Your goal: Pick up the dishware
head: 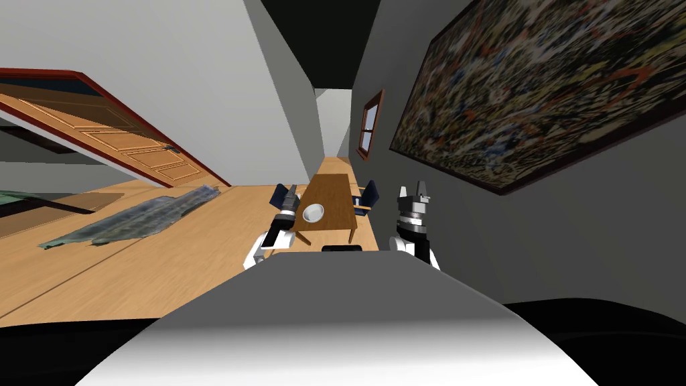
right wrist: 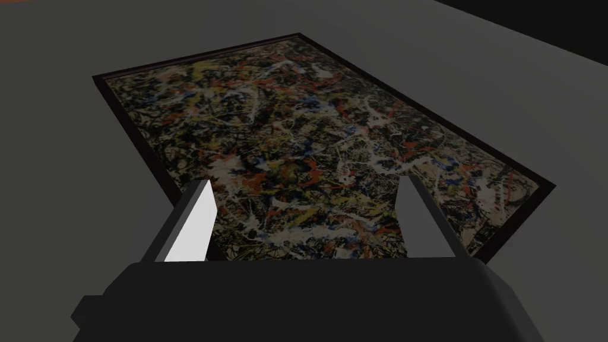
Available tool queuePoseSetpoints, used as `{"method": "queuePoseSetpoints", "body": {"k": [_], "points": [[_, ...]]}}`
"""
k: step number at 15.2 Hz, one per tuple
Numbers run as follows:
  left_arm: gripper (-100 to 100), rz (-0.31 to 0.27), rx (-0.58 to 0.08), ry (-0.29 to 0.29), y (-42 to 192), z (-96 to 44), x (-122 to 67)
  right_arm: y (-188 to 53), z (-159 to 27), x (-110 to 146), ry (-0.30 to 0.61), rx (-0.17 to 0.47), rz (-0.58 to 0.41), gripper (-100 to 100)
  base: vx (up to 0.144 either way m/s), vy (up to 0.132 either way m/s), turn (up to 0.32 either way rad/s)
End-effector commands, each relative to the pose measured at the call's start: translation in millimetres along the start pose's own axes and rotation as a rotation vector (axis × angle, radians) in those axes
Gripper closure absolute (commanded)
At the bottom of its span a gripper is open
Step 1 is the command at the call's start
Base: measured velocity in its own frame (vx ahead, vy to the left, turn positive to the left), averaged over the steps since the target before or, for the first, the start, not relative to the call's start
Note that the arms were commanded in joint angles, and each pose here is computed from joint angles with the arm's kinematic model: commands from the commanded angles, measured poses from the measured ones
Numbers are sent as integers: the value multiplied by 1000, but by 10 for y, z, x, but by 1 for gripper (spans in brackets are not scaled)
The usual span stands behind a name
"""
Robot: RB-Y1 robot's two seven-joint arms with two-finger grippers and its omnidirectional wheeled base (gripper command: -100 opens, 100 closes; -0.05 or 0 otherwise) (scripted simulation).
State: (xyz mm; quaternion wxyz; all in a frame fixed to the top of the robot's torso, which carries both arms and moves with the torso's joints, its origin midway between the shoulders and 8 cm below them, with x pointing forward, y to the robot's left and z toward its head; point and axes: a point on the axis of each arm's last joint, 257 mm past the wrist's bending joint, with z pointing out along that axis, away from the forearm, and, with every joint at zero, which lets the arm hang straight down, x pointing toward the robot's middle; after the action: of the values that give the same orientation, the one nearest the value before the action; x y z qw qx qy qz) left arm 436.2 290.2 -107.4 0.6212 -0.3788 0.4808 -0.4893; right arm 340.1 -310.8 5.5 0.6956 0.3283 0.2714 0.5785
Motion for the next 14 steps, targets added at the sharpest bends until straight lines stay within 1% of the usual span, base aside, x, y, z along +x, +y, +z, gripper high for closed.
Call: {"method": "queuePoseSetpoints", "body": {"k": [1, 2, 3, 4, 5, 6, 7, 8, 9, 10, 11, 12, 13, 14], "points": [[-100, 2, -56, 5, 197, 6, 8, 0, 0, 0, 0, 0, 0, 0, -8, 21, -23], [-100, 5, -99, 11, 356, 26, 16, 0, 0, 0, 0, 0, 0, 0, -11, 21, -21], [-100, 5, -111, 10, 388, 23, 15, 0, 0, 0, 0, 0, 0, 0, -11, 20, -22], [-100, 7, -153, 16, 545, 38, 23, 0, 0, 0, 0, 0, 0, 0, -12, 21, -30], [-100, 7, -168, 15, 583, 32, 22, 0, 0, 0, 0, 0, 0, 0, -9, 20, -29], [-100, 9, -205, 21, 725, 45, 31, 0, 0, 0, 0, 0, 0, 0, -6, 21, -37], [-100, 9, -227, 20, 781, 33, 29, 0, 0, 0, 0, 0, 0, 0, -5, 23, -25], [-100, 11, -264, 26, 924, 41, 37, 0, 0, 0, 0, 0, 0, 0, -10, 24, -29], [-100, 11, -283, 25, 972, 27, 36, 0, 0, 0, 0, 0, 0, 0, -9, 24, -26], [-100, 11, -287, 25, 981, 24, 36, 0, 0, 0, 0, 0, 0, 0, -5, 17, -8], [-100, 12, -329, 30, 1135, 23, 44, 0, 0, 0, 0, 0, 0, 0, -5, 17, -24], [-100, 13, -348, 30, 1180, 7, 43, 0, 0, 0, 0, 0, 0, 0, -5, 18, -27], [-100, 13, -348, 30, 1180, 7, 43, 0, 0, 0, 0, 0, 0, 0, -4, 13, -11], [-100, 14, -396, 35, 1346, -6, 52, 0, 0, 0, 0, 0, 0, 0, -5, 15, -24]]}}
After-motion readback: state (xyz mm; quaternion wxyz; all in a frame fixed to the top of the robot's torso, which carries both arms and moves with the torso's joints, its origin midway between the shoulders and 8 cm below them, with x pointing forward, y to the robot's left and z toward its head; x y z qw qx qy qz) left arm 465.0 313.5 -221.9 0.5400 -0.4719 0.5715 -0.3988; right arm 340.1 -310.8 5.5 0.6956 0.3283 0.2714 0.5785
